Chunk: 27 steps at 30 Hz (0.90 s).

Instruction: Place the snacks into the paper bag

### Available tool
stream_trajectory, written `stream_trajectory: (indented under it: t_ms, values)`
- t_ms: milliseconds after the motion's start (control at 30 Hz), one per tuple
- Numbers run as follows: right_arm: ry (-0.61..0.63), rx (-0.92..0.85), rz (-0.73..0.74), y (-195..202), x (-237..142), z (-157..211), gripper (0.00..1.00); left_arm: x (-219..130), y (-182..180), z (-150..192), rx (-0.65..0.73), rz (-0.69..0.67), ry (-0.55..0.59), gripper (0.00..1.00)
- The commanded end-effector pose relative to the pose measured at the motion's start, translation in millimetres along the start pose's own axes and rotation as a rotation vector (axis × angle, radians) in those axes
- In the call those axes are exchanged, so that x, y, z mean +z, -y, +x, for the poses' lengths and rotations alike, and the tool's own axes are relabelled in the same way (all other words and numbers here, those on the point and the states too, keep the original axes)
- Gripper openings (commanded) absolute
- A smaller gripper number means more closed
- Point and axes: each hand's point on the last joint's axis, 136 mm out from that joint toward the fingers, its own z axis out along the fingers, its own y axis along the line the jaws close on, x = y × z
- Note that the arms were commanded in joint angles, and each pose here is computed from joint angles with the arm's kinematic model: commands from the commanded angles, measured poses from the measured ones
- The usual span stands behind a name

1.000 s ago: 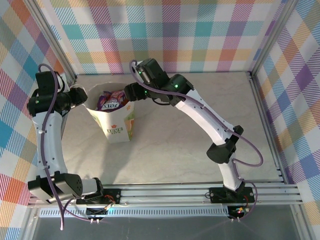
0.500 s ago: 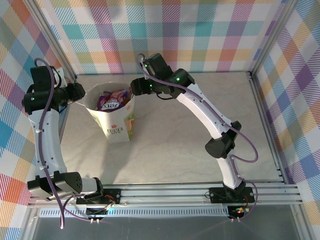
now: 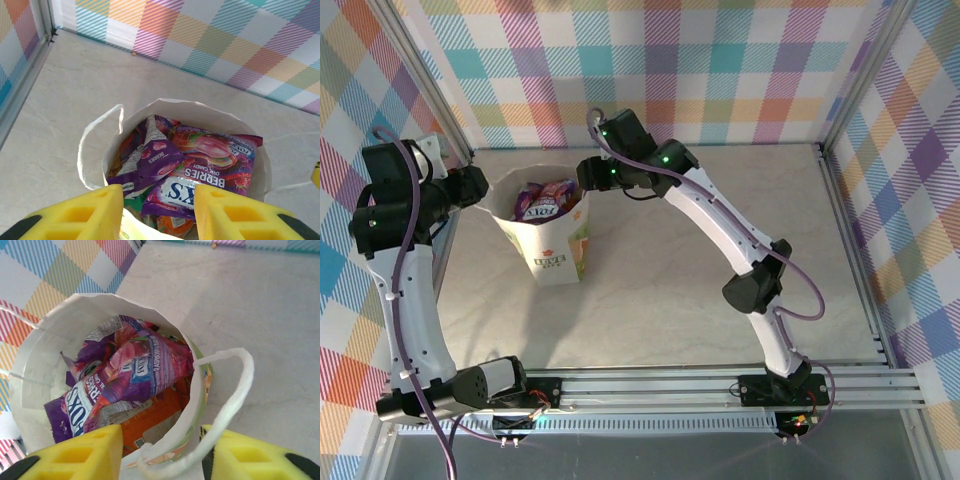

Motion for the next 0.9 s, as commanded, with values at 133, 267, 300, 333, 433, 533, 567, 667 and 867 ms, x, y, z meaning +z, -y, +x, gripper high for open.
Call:
stream_trajectory:
  t_ms: [133,267,300,333,433,533,567,667,867]
  values:
    - [0.063,0.06,-0.047,-2,-4,-22,0.26,7,-25,4,0.025,-0.129,-0.021,0.42]
    - [0.078,0.061,-0.041,0,-8,-26,0.17,16,-34,-2,0.045,-0.166,-0.029,0.44]
    - [0.081,0.059,-0.043,-1,-8,-26,0.16,19,-35,-5,0.047,-0.169,-0.032,0.44]
    - [0.083,0.056,-0.044,-1,-8,-27,0.15,22,-36,-8,0.049,-0.176,-0.036,0.45]
    - [0.088,0.051,-0.05,-3,-9,-28,0.11,26,-41,-17,0.058,-0.205,-0.042,0.46]
    - [0.092,0.046,-0.059,-4,-8,-30,0.09,35,-41,-19,0.083,-0.2,-0.062,0.46]
    - [0.095,0.044,-0.065,-5,-8,-31,0.08,39,-43,-19,0.08,-0.201,-0.074,0.46]
    - [0.104,0.039,-0.073,-7,-9,-33,0.07,51,-43,-13,0.066,-0.18,-0.113,0.46]
    - [0.117,0.012,-0.082,-8,-12,-37,0.05,68,-41,2,0.06,-0.139,-0.163,0.38]
